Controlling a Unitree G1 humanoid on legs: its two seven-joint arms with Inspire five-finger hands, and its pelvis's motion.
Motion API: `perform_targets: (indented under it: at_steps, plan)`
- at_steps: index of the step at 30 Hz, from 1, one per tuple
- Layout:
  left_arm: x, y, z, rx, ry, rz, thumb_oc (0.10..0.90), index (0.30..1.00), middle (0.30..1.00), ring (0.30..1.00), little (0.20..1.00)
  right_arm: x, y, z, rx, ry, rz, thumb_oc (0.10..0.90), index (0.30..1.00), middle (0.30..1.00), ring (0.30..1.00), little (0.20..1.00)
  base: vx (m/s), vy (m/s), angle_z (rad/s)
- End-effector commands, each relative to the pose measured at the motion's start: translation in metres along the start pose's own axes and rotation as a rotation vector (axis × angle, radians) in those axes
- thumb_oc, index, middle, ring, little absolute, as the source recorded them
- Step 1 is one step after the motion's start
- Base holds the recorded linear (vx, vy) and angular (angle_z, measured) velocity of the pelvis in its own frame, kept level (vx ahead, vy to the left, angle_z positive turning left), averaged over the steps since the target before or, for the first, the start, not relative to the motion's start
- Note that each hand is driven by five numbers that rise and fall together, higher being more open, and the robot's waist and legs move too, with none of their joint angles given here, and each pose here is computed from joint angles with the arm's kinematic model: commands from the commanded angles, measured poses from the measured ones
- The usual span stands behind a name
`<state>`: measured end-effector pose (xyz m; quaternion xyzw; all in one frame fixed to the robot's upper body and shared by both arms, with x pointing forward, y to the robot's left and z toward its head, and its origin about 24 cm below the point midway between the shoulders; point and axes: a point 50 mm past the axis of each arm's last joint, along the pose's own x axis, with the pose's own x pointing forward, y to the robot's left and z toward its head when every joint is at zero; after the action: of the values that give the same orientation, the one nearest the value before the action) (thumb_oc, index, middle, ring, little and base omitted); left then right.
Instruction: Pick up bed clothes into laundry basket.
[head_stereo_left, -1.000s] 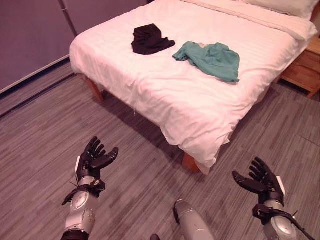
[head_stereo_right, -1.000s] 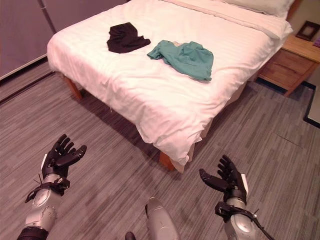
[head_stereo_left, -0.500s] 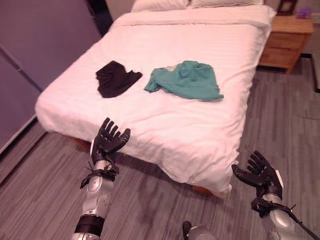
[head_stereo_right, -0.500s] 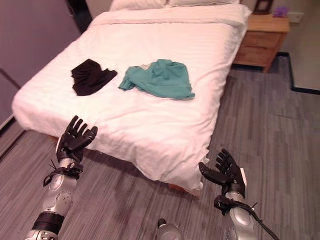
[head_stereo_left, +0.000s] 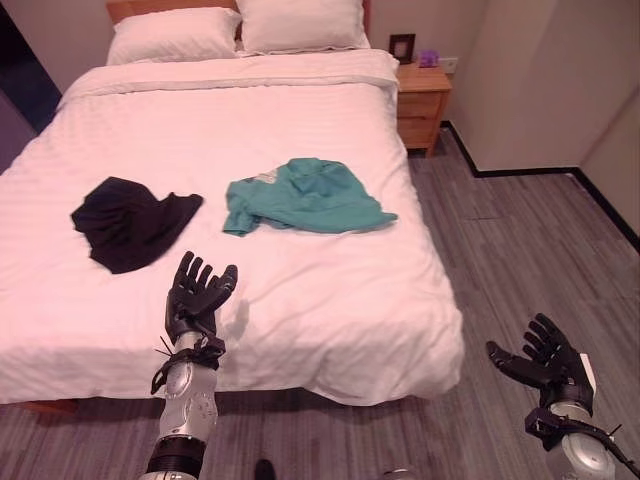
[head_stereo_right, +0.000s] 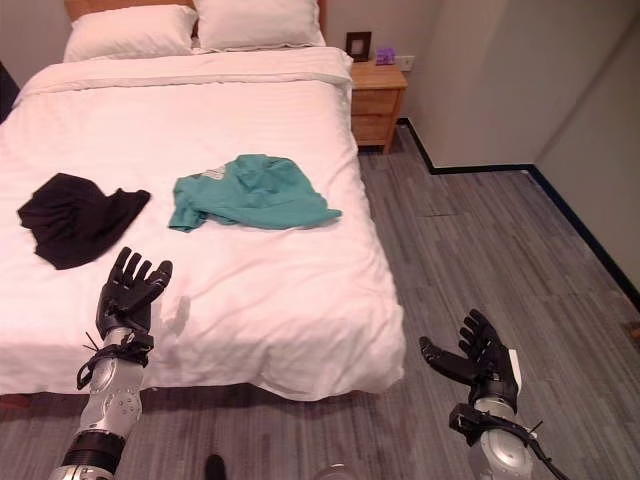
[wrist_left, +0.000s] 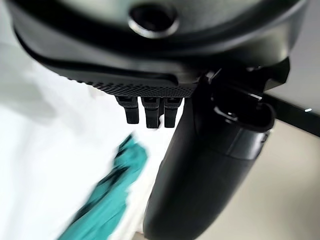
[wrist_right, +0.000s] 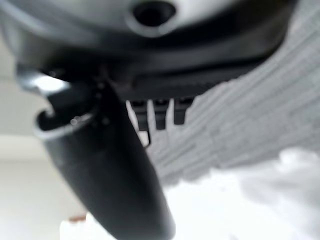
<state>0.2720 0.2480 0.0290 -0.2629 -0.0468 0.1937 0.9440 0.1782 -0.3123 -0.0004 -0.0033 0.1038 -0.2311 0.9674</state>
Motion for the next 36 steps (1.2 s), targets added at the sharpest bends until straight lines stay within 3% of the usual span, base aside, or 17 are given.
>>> perform_targets:
  at_steps: [1,8,14,22,26,27,31,36]
  plan:
    - [0.011,-0.014,0.080,-0.014,-0.394,-0.085,0.800,0.900,0.900,0.900,0.900,0.019,0.001,0.057,-0.009,-0.272,0.007,0.800,0.900,0.900,0.900,0.900,0.10,0.422,-0.19]
    - [0.011,-0.017,0.100,0.091,-0.442,-0.124,0.800,0.900,0.900,0.900,0.900,0.030,0.029,0.077,-0.035,-0.339,0.082,0.800,0.900,0.900,0.900,0.900,0.03,0.348,-0.31]
    - [0.007,-0.016,0.081,0.117,-0.352,-0.139,0.800,0.900,0.900,0.900,0.900,0.034,0.043,0.109,-0.040,-0.459,0.151,0.800,0.900,0.900,0.900,0.900,-0.02,0.264,-0.16]
    - [-0.007,0.007,0.056,0.094,-0.254,-0.062,0.800,0.900,0.900,0.900,0.900,0.033,0.072,0.110,0.070,-0.454,0.275,0.800,0.900,0.900,0.900,0.900,0.01,0.013,-0.16]
    - [-0.013,0.017,0.042,0.110,-0.182,-0.040,0.800,0.900,0.900,0.900,0.900,0.031,0.069,0.098,0.057,-0.408,0.284,0.800,0.900,0.900,0.900,0.900,0.06,-0.006,-0.06]
    - [-0.010,0.044,0.082,0.195,-0.321,0.139,0.800,0.900,0.900,0.900,0.900,0.026,0.041,0.095,0.046,-0.420,0.070,0.800,0.900,0.900,0.900,0.900,0.14,0.007,-0.05]
    - [-0.002,0.029,0.084,0.177,-0.331,0.084,0.800,0.900,0.900,0.900,0.900,0.026,0.032,0.089,0.083,-0.393,0.024,0.800,0.900,0.900,0.900,0.900,0.31,-0.151,0.10]
    - [0.008,0.008,0.085,0.243,-0.326,-0.017,0.800,0.900,0.900,0.900,0.900,0.031,-0.009,0.094,-0.051,-0.367,-0.098,0.800,0.900,0.900,0.900,0.900,0.26,-0.223,0.90]
